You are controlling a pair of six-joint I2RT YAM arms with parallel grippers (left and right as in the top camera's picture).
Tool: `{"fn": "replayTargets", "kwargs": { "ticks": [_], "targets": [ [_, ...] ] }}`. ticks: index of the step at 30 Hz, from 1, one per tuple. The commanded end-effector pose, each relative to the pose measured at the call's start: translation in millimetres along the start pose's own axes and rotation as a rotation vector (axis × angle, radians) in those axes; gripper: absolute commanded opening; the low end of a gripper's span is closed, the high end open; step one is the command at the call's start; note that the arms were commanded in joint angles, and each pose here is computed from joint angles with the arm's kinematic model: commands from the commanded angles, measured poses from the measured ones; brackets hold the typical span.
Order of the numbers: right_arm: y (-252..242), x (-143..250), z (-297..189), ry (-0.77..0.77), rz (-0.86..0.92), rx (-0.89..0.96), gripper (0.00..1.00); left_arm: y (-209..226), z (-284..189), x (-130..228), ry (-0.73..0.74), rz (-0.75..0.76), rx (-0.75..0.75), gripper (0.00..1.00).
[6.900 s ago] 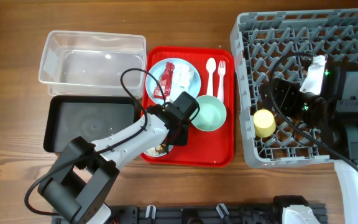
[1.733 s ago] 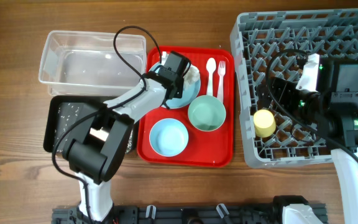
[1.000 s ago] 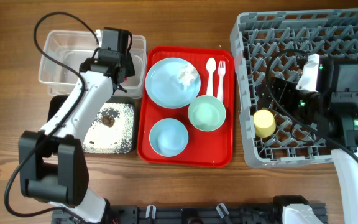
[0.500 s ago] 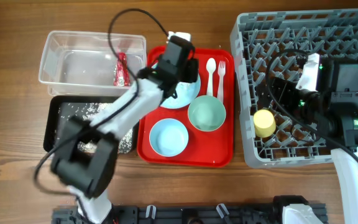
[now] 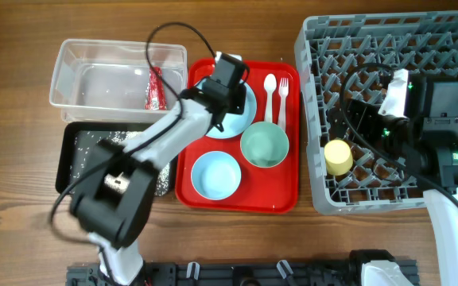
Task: Sort waste into correct bins and load items into the dishwasher rack
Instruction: 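Carry the tissue and packet into the clear plastic bin and release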
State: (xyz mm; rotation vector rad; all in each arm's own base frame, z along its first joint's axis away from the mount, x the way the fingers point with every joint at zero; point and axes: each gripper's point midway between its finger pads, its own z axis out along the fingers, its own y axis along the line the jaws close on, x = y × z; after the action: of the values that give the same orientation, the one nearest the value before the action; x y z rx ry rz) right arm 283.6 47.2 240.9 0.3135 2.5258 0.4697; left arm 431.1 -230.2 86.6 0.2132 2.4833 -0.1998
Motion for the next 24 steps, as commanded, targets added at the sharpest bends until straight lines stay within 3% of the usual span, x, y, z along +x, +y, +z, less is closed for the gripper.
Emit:
{"fn": "replayTargets", "kwargs": {
  "ticks": [1,4,8,10,11,13,21,24],
  "targets": [
    [2.3,-2.8,-2.2,-0.006,0.001,-0.01,0.94,43.0,-81.0,-50.6,-0.164,-0.083,-0.102,0.04],
    [2.3,-2.7,-2.2,-0.006,0.001,-0.01,0.94,92.2,-96.2,-50.4,-0.155,-0.14,-0.225,0.04],
    [2.3,-3.0,-2.2,-0.007,-0.003,-0.01,0.94,155.9,-71.3,-29.2,-0.071,-0.308,-0.333,0.04],
    [2.6,-3.8,-2.2,-0.01,-0.006,-0.011,0.94,171.2,-54.5,-17.7,-0.017,-0.375,-0.305,0.08],
    [2.7,-4.1,-2.2,-0.012,-0.014,-0.012,0.94,173.0,-50.6,-13.9,0.008,-0.398,-0.261,0.39],
    [2.3,-4.8,-2.3,-0.015,-0.028,-0.008,0.94,169.4,-56.5,-17.7,0.006,-0.397,-0.231,0.73],
    [1.6,-4.4,-2.2,-0.014,-0.028,-0.005,0.95,121.5,-154.8,-30.0,-0.064,-0.33,-0.142,0.97],
    [1.5,-4.1,-2.2,-0.012,-0.055,-0.005,0.97,108.5,-192.1,-29.5,-0.11,-0.307,-0.109,1.0]
  ]
}}
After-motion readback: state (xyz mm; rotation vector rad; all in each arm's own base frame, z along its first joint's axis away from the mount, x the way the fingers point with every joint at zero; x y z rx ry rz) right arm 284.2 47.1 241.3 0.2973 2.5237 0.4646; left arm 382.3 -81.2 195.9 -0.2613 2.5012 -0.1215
